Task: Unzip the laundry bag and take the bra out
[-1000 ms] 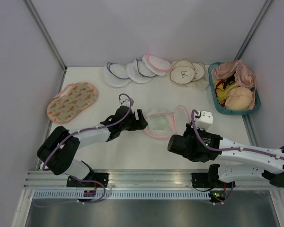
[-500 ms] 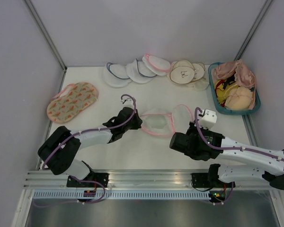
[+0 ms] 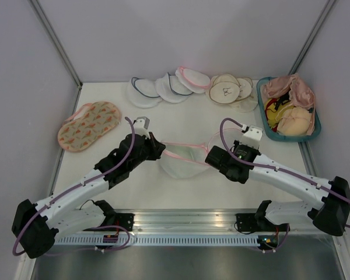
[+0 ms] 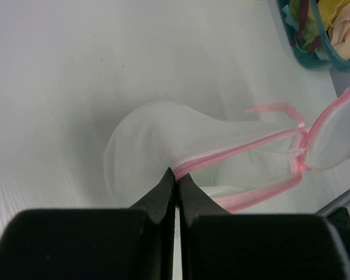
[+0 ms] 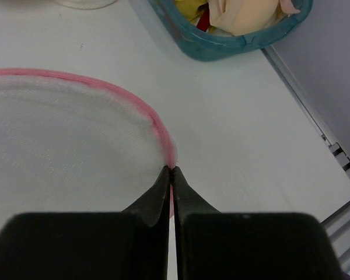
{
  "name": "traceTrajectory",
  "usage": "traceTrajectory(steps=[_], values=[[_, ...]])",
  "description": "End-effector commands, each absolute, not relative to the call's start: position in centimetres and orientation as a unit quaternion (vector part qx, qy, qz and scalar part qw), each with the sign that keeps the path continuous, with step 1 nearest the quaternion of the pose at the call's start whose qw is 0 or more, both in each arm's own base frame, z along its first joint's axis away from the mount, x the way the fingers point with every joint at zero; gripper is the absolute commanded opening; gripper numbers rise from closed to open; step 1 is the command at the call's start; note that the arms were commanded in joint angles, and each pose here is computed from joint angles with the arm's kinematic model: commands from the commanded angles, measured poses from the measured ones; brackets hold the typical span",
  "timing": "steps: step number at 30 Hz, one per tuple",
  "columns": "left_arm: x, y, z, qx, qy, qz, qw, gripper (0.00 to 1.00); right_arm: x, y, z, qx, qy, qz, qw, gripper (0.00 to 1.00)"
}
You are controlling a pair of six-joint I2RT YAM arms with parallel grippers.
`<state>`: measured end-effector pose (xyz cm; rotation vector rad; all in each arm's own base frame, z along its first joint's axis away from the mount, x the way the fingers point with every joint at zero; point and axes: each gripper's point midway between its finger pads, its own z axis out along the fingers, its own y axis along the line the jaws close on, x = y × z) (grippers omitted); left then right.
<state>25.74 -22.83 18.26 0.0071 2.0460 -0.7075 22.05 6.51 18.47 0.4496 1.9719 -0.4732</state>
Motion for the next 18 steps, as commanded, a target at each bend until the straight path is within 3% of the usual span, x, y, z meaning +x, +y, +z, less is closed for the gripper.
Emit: traceTrajectory(steps=[1, 2, 5, 6, 8, 9, 11, 12, 14, 18], values=[[23.9, -22.2, 17.7, 0.033, 0.854, -0.278, 0.44, 0.02, 22.9, 5.9, 19.1, 0.154, 0.817, -0.223, 0.51, 0.02], [23.7, -22.2, 17.4, 0.036, 0.857, -0.277, 0.434, 0.02, 23.1, 6.2, 18.8, 0.152, 0.821, -0.219, 0.504, 0.06], [23.1, -22.2, 15.7, 0.045, 0.869, -0.271, 0.412, 0.02, 23.9, 6.5, 18.9, 0.147, 0.82, -0.225, 0.505, 0.46], [22.9, -22.3, 15.4, 0.045, 0.871, -0.272, 0.406, 0.02, 24.1, 6.8, 19.3, 0.14, 0.822, -0.225, 0.504, 0.65], [22.5, -22.7, 14.6, 0.049, 0.877, -0.279, 0.388, 0.02, 24.4, 7.6, 19.6, 0.116, 0.833, -0.212, 0.498, 0.7], [22.4, -22.8, 14.5, 0.049, 0.878, -0.281, 0.385, 0.02, 24.9, 9.5, 19.1, 0.086, 0.852, -0.174, 0.486, 0.78], [22.3, -23.1, 14.5, 0.051, 0.877, -0.288, 0.38, 0.02, 24.9, 12.4, 19.4, 0.05, 0.869, -0.081, 0.485, 0.8], [22.3, -23.3, 14.5, 0.051, 0.877, -0.292, 0.378, 0.02, 25.0, 16.0, 19.2, 0.028, 0.877, 0.017, 0.479, 0.79], [22.1, -23.7, 14.9, 0.055, 0.874, -0.303, 0.376, 0.02, 24.9, 19.1, 20.9, 0.002, 0.865, 0.112, 0.489, 0.75], [21.4, -24.6, 16.1, 0.066, 0.865, -0.336, 0.367, 0.02, 23.3, 24.5, 19.8, -0.058, 0.868, 0.227, 0.439, 0.69]])
